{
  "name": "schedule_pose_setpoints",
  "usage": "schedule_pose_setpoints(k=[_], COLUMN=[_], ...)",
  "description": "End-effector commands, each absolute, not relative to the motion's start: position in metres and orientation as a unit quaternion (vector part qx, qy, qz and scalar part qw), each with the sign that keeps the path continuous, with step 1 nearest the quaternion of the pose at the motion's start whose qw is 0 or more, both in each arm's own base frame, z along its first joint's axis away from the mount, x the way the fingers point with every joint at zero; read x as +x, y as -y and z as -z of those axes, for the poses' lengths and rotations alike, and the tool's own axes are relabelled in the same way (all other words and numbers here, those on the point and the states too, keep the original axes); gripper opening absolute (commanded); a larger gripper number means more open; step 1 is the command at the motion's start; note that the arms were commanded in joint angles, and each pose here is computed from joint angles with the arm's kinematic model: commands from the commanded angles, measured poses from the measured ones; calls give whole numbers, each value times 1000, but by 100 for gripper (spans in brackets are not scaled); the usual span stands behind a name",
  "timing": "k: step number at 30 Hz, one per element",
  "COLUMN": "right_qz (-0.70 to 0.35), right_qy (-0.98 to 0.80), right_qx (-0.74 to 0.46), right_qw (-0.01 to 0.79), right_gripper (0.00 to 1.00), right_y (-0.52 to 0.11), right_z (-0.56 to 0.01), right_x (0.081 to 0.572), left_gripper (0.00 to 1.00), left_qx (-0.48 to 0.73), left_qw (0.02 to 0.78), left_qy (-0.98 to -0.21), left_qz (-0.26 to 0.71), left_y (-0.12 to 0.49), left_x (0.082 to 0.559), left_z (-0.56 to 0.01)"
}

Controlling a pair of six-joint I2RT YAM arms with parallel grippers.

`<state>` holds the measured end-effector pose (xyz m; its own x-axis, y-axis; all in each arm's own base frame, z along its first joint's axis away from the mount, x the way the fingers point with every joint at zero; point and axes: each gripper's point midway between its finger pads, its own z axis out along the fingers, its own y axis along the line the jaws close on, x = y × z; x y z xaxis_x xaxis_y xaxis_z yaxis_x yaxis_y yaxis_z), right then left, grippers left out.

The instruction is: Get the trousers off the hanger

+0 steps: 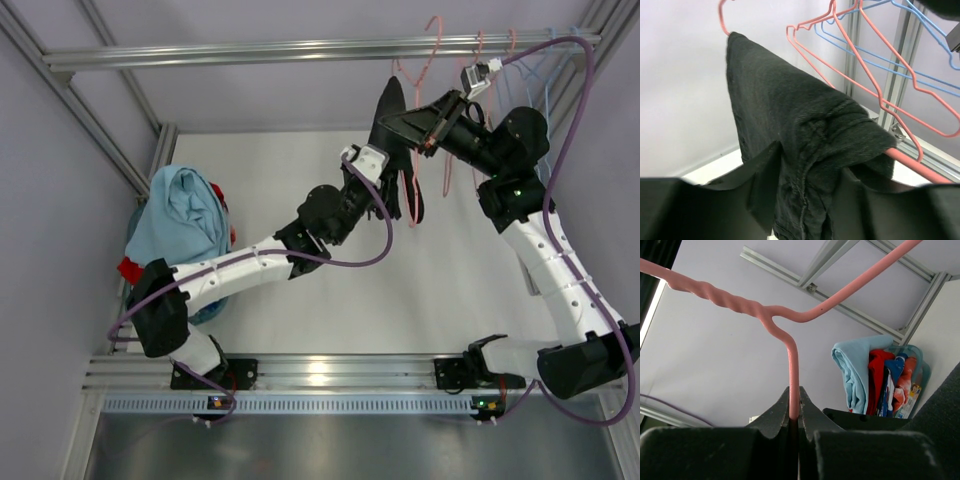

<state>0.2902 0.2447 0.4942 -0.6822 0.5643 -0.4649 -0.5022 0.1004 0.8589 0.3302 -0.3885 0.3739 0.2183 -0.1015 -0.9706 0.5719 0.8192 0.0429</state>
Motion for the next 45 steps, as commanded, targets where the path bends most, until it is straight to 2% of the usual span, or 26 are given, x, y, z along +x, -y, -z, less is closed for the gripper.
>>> schedule_pose_setpoints(k=[1, 2, 5, 6, 7, 11, 19, 30, 39, 45], right_qz=[-695, -696, -693, -691, -688, -652, -611, -566, -540, -537], right_qy=[-534, -533, -534, -534, -537, -566, -645, -688, -700, -699], right_qx=[-54, -53, -55, -55, -55, -48, 13, 28, 12, -1], right_qw=[478, 479, 482, 484, 485, 501, 459, 453, 467, 473], right_gripper=[0, 0, 0, 0, 0, 0, 0, 0, 0, 0], right_y=[-233, -232, -231, -231, -231, -230, -233, -228, -223, -221], right_z=[-562, -563, -562, -561, -557, -528, -447, -408, -396, -401], right_x=[244, 244, 242, 243, 244, 258, 290, 297, 293, 287], left_gripper=[41, 30, 15, 2, 0, 0, 0, 0, 0, 0], left_qx=[178, 178, 167, 167, 164, 175, 156, 108, 58, 38], left_qw=[759, 756, 754, 751, 755, 765, 773, 792, 835, 858], left_qy=[-583, -588, -594, -598, -594, -568, -530, -509, -433, -410], left_qz=[228, 227, 225, 223, 224, 248, 313, 318, 335, 306], left_y=[379, 378, 370, 368, 364, 357, 329, 275, 223, 187], left_x=[335, 336, 341, 343, 343, 328, 288, 261, 240, 245], left_z=[-389, -387, -390, -389, -396, -425, -488, -558, -654, -674])
